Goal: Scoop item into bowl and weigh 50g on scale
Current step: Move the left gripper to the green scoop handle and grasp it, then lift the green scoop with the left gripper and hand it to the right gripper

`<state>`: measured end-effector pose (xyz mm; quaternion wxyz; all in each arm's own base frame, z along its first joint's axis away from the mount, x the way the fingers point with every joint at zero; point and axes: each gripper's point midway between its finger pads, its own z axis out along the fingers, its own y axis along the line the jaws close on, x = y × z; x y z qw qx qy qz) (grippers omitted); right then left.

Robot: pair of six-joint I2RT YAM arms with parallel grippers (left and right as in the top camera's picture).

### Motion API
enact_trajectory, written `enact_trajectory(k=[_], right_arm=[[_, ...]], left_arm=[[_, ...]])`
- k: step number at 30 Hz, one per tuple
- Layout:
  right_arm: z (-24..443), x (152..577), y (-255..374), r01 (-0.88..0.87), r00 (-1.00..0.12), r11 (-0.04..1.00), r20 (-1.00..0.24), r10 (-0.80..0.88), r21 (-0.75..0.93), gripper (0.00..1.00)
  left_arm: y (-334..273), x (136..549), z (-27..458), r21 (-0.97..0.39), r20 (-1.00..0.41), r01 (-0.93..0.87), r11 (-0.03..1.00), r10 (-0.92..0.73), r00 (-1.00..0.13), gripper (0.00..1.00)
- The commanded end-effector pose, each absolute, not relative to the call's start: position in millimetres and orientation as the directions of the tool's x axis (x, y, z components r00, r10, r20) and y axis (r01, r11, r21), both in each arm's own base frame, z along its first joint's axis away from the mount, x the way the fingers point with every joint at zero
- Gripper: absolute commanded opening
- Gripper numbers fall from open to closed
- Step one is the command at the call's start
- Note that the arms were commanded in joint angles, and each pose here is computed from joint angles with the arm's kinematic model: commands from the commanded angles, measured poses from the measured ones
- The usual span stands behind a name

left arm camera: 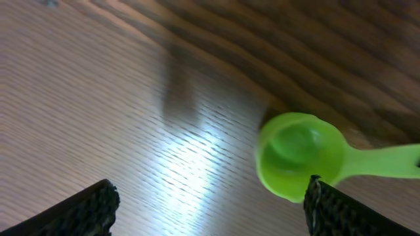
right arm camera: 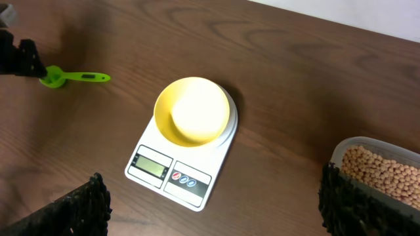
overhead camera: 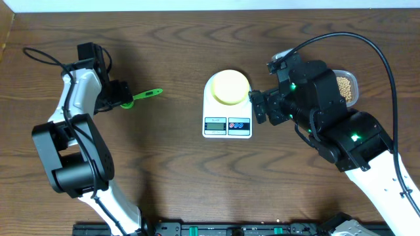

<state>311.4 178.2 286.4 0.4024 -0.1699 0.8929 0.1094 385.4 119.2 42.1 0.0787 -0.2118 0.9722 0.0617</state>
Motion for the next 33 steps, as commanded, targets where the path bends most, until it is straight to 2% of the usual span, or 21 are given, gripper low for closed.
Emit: enact_trajectory(k=[1, 10, 20, 22, 25, 27, 33], right_arm=[[291, 311, 181, -0.391, -0.617, 0.918, -0.76, -0.202, 0.074, 0.99], [295, 315, 184, -0.392, -0.601, 0.917, -0.776, -0.191, 0.078, 0.99], [296, 315, 184, -0.392, -0.598, 0.916, -0.779, -0.189, 0.078, 0.99], [296, 315, 184, -0.392, -0.598, 0.916, -0.779, -0.189, 0.078, 0.99], [296, 315, 184, -0.392, -0.598, 0.916, -0.779, -0.189, 0.078, 0.99], [296, 315, 184, -0.393, -0.597, 0.916, -0.78, -0.189, 0.079, 0.99], [297, 316, 184, -0.39, -0.597, 0.917, -0.781, -0.184, 0.082, 0.99]], left_arm=[[133, 379, 36, 0.114, -0.176, -0.457, 0.882, -0.434, -0.883, 0.91], [138, 374, 11, 0.123, -0.128, -0.464, 0.877, -0.45, -0.884, 0.91], [138, 378, 3, 0.118, -0.133, -0.465, 0.878, -0.45, -0.883, 0.9], [138, 380, 4, 0.117, -0.139, -0.465, 0.878, -0.449, -0.883, 0.7], [139, 381, 4, 0.116, -0.142, -0.465, 0.878, -0.449, -0.882, 0.29], [139, 381, 4, 0.116, -0.144, -0.465, 0.877, -0.449, -0.882, 0.08], [131, 384, 3, 0.069, -0.135, -0.461, 0.885, -0.449, -0.883, 0.07]])
